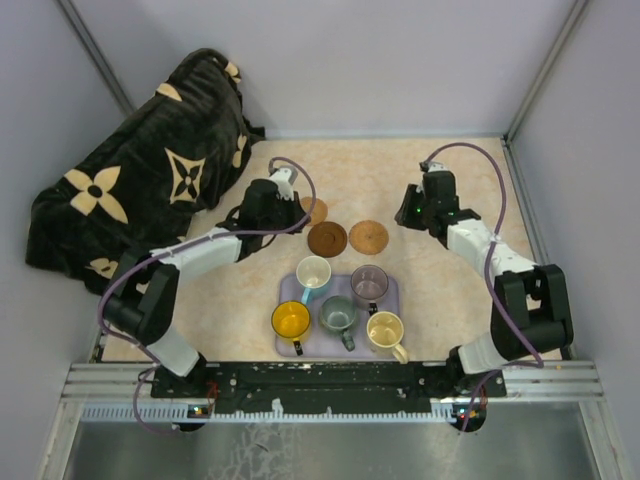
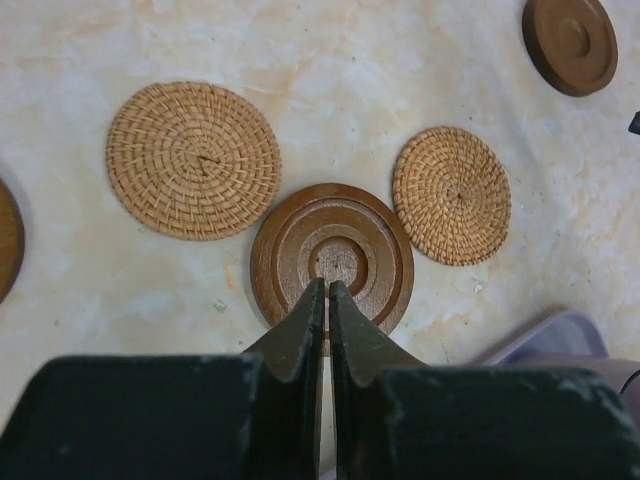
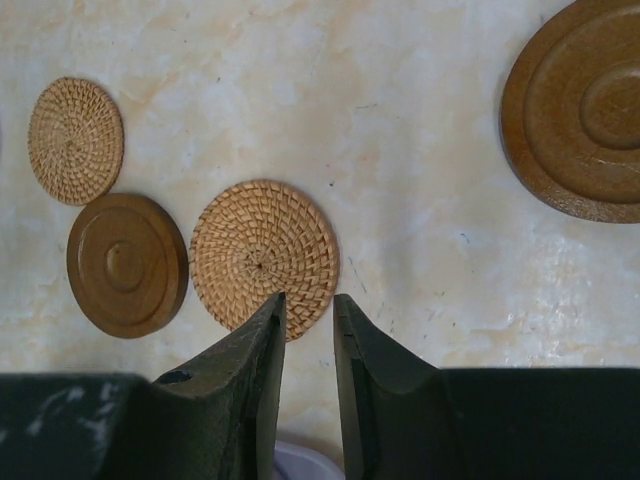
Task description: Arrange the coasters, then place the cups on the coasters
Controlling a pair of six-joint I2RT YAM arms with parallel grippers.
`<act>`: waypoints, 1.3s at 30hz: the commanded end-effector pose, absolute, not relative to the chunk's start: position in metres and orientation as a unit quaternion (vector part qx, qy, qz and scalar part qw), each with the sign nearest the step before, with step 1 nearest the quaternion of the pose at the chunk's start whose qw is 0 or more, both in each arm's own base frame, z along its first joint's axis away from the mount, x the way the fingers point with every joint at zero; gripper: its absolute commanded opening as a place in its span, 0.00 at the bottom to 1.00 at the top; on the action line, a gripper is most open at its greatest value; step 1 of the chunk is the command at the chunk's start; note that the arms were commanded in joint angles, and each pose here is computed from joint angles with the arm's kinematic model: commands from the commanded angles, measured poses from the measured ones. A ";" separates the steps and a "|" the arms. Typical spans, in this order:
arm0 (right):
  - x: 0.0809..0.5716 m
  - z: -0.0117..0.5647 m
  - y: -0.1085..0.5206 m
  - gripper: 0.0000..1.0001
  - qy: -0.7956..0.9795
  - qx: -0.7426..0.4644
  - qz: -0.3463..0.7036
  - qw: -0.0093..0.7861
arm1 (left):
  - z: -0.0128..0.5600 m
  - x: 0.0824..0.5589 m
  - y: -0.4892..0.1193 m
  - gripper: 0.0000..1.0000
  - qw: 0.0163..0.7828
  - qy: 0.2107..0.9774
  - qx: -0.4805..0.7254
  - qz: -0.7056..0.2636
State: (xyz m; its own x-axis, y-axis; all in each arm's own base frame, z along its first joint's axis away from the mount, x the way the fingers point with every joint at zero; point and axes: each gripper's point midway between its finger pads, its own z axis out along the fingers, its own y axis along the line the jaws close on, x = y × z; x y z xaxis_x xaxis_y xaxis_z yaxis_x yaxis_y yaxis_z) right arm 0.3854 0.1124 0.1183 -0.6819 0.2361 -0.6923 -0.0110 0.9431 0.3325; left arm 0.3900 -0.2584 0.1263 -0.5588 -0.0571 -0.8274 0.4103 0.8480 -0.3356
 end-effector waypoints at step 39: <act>0.397 0.057 0.206 0.04 0.927 -0.039 0.196 0.318 | 0.037 0.366 -0.337 0.04 0.279 0.877 0.217 -0.324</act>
State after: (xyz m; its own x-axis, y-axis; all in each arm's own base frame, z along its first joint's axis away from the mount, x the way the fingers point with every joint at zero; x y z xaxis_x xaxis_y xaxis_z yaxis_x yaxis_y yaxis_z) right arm 0.3805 0.1909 0.0449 -0.8200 0.0468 -0.5705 -0.1610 0.9376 0.3083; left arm 0.3652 -0.3280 0.0367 -0.7509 0.1891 -0.6328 0.5461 0.7165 -0.4340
